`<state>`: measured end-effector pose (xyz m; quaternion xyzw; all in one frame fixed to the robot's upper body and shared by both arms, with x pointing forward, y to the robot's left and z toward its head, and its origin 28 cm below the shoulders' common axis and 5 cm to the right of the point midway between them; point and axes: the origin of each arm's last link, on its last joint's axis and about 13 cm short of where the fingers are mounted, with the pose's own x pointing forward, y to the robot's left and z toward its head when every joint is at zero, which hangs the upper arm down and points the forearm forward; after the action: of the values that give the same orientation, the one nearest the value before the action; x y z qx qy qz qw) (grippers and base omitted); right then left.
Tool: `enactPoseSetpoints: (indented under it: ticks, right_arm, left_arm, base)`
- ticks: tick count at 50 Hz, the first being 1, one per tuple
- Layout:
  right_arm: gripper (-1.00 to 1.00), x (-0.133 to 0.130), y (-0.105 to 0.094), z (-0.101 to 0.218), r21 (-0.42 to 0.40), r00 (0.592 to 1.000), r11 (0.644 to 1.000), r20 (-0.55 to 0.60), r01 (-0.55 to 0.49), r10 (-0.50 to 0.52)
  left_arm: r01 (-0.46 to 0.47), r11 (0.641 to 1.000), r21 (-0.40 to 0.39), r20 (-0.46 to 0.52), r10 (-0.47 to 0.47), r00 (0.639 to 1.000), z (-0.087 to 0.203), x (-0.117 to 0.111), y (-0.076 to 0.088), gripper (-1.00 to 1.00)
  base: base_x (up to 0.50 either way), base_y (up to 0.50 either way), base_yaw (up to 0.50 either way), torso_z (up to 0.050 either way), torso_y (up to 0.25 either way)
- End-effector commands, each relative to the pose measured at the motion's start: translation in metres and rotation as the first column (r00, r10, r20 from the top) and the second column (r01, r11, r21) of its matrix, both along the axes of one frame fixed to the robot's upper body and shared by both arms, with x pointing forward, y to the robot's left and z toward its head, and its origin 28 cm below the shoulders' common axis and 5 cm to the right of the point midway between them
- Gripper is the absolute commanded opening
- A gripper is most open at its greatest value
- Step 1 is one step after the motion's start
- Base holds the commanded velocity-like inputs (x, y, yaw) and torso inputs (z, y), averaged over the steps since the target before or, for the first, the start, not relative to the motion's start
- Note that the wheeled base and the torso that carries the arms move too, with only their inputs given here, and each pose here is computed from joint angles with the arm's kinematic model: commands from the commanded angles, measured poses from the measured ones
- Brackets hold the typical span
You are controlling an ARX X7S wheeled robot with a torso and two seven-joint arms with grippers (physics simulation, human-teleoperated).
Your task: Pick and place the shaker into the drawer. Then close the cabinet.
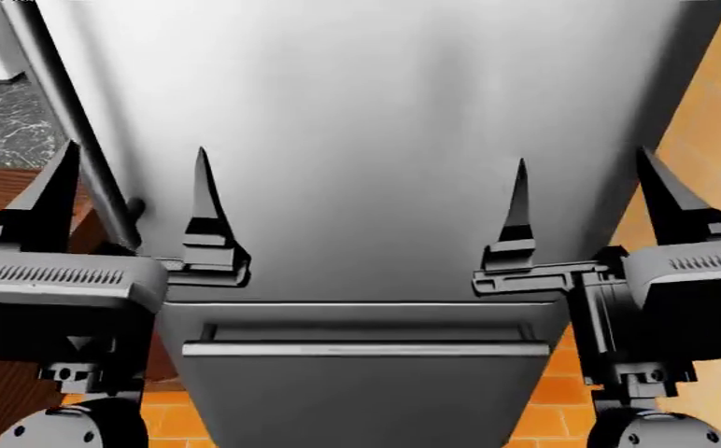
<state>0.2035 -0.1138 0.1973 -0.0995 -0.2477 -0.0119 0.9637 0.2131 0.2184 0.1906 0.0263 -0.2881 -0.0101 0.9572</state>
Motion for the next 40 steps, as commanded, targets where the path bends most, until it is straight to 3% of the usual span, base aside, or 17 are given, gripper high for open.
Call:
enactPoseSetpoints:
  ticks: [1,40]
  right_arm:
    - [1.00,-0.011,0.001,0.016,-0.013,0.996,1.000,0.084,-0.004,0.005]
    - [1.00,-0.013,0.001,0.015,-0.004,0.996,1.000,0.090,-0.019,0.019]
  left_arm:
    - [0.007,1.000,0.005,0.055,-0.007,0.998,0.012,-0.009,0.000,1.00]
    - [-0.034,0.999,0.015,0.101,0.032,0.994,0.022,-0.009,0.005,1.00]
  base:
    - [-0.18,0.22,0.00,0.000,0.000]
    - [-0.09,0.49,0.00,0.000,0.000]
